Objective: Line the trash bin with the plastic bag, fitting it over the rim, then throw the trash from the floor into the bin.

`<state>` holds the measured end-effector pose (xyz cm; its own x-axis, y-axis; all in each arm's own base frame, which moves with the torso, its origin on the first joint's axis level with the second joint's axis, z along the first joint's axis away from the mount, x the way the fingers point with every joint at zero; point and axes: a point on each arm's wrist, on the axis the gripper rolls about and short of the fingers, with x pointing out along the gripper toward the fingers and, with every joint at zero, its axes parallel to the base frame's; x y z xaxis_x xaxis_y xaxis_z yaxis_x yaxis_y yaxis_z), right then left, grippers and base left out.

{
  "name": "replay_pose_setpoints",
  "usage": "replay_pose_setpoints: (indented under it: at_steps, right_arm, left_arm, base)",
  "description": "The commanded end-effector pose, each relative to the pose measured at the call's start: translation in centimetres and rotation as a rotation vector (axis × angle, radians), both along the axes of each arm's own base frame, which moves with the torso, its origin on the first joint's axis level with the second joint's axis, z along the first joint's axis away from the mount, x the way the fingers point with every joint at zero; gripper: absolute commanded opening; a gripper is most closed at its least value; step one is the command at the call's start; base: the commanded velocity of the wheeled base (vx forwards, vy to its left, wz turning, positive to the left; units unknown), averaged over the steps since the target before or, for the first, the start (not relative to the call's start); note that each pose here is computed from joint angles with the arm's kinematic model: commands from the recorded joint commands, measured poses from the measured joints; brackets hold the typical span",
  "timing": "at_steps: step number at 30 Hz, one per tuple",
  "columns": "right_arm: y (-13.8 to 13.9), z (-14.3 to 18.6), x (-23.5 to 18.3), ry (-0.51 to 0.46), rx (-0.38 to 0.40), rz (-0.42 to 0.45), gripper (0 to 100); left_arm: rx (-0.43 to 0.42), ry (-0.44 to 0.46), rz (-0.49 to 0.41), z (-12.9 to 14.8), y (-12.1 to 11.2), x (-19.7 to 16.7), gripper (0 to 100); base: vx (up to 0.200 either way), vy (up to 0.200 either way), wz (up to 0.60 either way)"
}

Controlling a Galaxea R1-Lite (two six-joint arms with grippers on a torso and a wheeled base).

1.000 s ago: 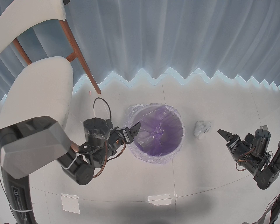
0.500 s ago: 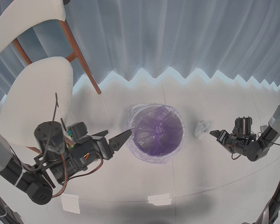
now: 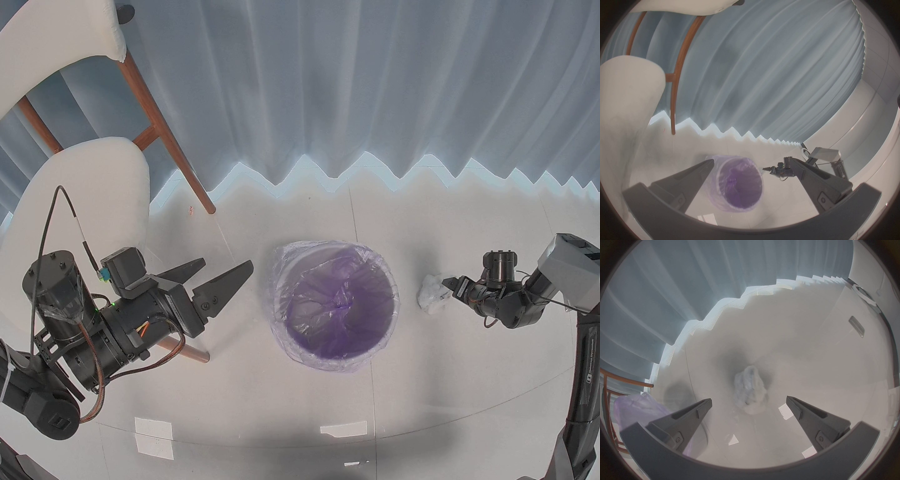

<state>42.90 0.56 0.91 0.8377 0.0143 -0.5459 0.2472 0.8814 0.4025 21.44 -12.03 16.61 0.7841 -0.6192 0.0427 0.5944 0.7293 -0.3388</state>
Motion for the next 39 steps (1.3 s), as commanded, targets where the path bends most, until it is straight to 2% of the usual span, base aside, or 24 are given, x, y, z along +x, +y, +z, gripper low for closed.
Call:
replay_pose_setpoints:
  at_steps: [1, 4, 14, 15, 21, 23, 25, 27, 29, 30, 32, 35, 37, 38, 39]
  right_arm:
    - [0.2, -4.3, 2.0, 0.042, -0.009, 0.009, 100]
    - [-0.1, -5.3, 2.8, 0.039, -0.020, 0.011, 100]
    - [0.1, -7.6, 3.9, 0.047, -0.032, -0.010, 100]
    - [0.2, -7.6, 3.9, 0.051, -0.030, -0.010, 0]
    - [0.1, -7.4, 3.7, 0.059, -0.030, -0.012, 0]
    - [-0.3, -6.1, 3.2, 0.047, -0.019, -0.030, 0]
    - [-1.0, -4.1, 2.3, 0.033, 0.007, -0.061, 0]
    - [-1.7, -0.9, 0.5, 0.012, 0.051, -0.103, 0]
    - [-2.3, 2.0, -1.6, -0.012, 0.083, -0.137, 0]
    - [-2.6, 4.6, -3.8, -0.037, 0.099, -0.151, 0]
    - [-2.9, 6.5, -5.5, -0.066, 0.107, -0.154, 0]
    - [-2.8, 10.9, -10.7, -0.135, 0.121, -0.117, 0]
    - [-2.8, 10.9, -10.7, -0.135, 0.121, -0.117, 0]
    - [-2.1, 13.9, -15.1, -0.201, 0.121, -0.086, 0]
    - [-2.1, 13.9, -15.1, -0.201, 0.121, -0.086, 0]
  left_arm:
    - [-0.025, -0.044, 0.001, 1.0, -0.3, -1.2, 100]
    - [-0.030, -0.043, 0.042, 1.0, -0.2, -1.1, 100]
    - [-0.051, -0.073, 0.057, 1.7, 0.1, -1.2, 100]
    - [-0.059, -0.090, 0.064, 1.9, 0.2, -1.1, 100]
    - [-0.076, -0.112, 0.101, 2.3, 0.8, -0.9, 100]
    - [-0.097, -0.117, 0.118, 2.7, 1.4, -0.9, 100]
    - [-0.146, -0.090, 0.119, 2.9, 1.9, -0.7, 100]
    - [-0.271, -0.022, 0.098, 3.2, 2.0, -0.9, 100]
    - [-0.340, -0.010, 0.086, 3.9, 2.2, -1.4, 100]
    - [-0.342, -0.005, 0.095, 3.7, 2.6, -1.8, 100]
    - [-0.339, 0.004, 0.098, 3.5, 2.9, -2.2, 100]
    - [-0.323, 0.020, 0.094, 2.7, 3.6, -3.5, 100]
    - [-0.323, 0.020, 0.094, 2.7, 3.6, -3.5, 100]
    - [-0.293, 0.012, 0.070, 2.4, 4.0, -4.6, 100]
    - [-0.293, 0.012, 0.070, 2.4, 4.0, -4.6, 100]
  base:
    - [0.000, 0.000, 0.00]
    - [0.000, 0.000, 0.00]
    - [0.000, 0.000, 0.00]
    - [0.000, 0.000, 0.00]
    - [0.000, 0.000, 0.00]
    - [0.000, 0.000, 0.00]
    - [0.000, 0.000, 0.00]
    - [0.000, 0.000, 0.00]
    - [0.000, 0.000, 0.00]
    - [0.000, 0.000, 0.00]
    - [0.000, 0.000, 0.00]
    - [0.000, 0.000, 0.00]
    - [0.000, 0.000, 0.00]
    - [0.000, 0.000, 0.00]
    - [0.000, 0.000, 0.00]
